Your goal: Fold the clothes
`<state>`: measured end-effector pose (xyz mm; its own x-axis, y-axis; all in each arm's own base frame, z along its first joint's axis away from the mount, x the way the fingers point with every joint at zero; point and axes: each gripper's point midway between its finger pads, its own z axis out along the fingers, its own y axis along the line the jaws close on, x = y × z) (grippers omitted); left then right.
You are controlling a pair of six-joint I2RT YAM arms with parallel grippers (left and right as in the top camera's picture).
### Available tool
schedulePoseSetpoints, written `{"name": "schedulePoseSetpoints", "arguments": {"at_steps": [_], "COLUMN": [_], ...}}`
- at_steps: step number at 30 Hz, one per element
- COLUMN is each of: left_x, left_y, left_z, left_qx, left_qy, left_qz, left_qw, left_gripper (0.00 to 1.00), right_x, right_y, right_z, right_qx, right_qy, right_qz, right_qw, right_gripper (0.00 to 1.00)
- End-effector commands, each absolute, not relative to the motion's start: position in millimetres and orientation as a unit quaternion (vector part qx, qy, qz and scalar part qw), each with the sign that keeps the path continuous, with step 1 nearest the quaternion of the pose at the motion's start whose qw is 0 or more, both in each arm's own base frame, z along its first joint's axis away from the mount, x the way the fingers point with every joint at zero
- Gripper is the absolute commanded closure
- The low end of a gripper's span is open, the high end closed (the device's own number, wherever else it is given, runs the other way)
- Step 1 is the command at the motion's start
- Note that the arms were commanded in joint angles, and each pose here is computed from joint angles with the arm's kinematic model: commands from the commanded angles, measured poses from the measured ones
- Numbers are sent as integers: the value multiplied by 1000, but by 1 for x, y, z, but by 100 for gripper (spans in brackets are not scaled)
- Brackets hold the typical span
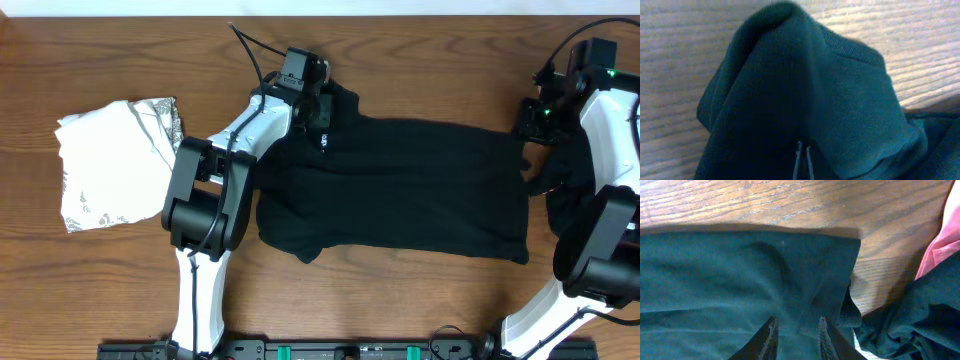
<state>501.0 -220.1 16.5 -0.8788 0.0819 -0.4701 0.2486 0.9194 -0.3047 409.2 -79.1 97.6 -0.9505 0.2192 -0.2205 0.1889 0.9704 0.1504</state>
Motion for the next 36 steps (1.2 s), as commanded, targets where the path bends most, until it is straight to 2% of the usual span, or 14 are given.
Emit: {"name": "schedulePoseSetpoints", "arguments": {"at_steps": [1,7,16,19,23,28,32,36], "left_x": [509,524,516,530,576,625,641,645], "left_y": [-221,-225,-225,-209,-171,-119,-78,-68], "left_z": [19,24,-42,-49,-28,13,27,35], "left_qx": [91,91,61,45,5,-68,-138,-134], "left_qy": [947,937,951,952,930,881,860,858], "left_qz": [-184,-189,-197,-168,-117,-112,-125,-166], "left_qw": [245,279,230,253,348,454,474,468], "left_gripper": [92,92,92,93,94,94,94,94], "right_x": [411,403,388,388,385,388,393,398], "right_y": [-79,-75,-60,-56,-49,-36,-29,-22], "right_z": [105,103,100,100,100,100,101,102], "right_qx": [100,102,91,86,79,61,52,45], "right_qy": [985,986,991,991,992,993,993,992], "right_qz": [59,65,72,72,74,75,76,87], "right_qw": [127,111,73,72,64,65,74,84], "right_gripper": [74,78,82,82,82,81,80,78]}}
